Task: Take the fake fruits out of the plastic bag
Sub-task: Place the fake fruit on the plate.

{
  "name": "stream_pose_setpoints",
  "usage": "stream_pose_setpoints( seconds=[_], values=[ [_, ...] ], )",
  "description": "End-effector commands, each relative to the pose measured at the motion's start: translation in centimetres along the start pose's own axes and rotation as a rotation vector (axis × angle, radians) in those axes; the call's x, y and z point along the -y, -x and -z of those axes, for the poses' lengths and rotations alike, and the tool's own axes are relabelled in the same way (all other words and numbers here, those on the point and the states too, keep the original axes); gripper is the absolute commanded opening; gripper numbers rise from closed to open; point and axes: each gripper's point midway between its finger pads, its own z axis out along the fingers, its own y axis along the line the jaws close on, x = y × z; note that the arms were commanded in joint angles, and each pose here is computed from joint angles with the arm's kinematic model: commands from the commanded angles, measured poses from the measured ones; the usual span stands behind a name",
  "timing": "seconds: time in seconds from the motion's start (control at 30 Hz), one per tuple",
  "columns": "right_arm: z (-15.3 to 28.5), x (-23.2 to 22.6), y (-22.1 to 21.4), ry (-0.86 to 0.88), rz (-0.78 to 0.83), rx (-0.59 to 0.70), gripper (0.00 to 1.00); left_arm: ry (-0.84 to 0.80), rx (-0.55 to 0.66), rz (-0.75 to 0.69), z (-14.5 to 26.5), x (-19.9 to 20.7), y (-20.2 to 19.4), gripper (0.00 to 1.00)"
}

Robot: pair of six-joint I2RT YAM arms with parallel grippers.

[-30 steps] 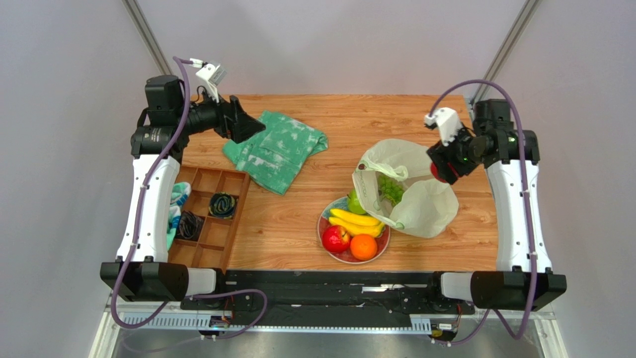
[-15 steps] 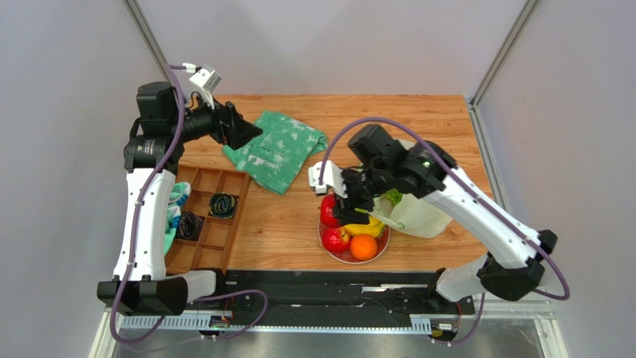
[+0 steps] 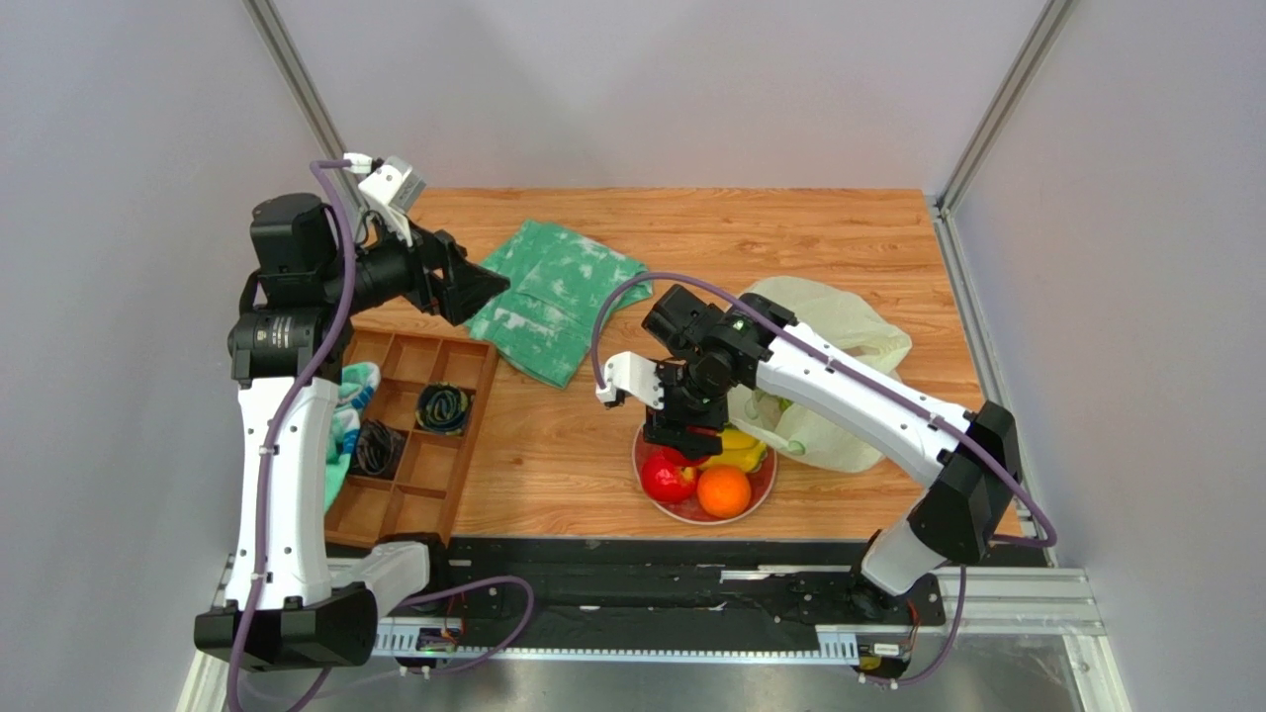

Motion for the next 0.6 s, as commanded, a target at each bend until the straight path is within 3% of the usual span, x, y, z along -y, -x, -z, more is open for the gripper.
stream_pose_setpoints(
  seconds=[0.0,0.13,0.2,0.23,0.37,0.47,0.57],
  values=[
    [0.1,1.8,-1.7,-0.103,-0.067,-0.032,0.51,-0.001,0.012,-0.03,0.2,-0.1,0.3,0.98],
    [-1.0,2.0,-3.4,-0.117,-0.091,-0.092,0.56,-0.005,0.008,-0.014,-0.1,-0.4,0.2,0.98],
    [-1.2,2.4,-3.5,-0.141,-0.103,-0.09,0.81,-0.008,0.01,-0.01,-0.2,-0.4,0.3,0.98],
    [-1.0,2.3,-3.3,-0.143,-0.106,-0.076,1.0,-0.009,0.01,-0.01,-0.3,-0.5,0.4,0.98],
    [2.9,1.6,0.5,-0.138,-0.083,0.094,1.0,-0.038,0.007,0.013,-0.8,-0.5,0.3,0.98],
    [8.4,1.2,5.6,-0.17,-0.043,0.343,1.0,-0.066,0.01,0.061,-1.7,-0.7,0.8,0.98],
    [15.6,1.5,9.9,-0.31,-0.052,0.636,1.0,-0.104,-0.011,0.037,-3.3,-0.3,1.2,0.98]
  ],
)
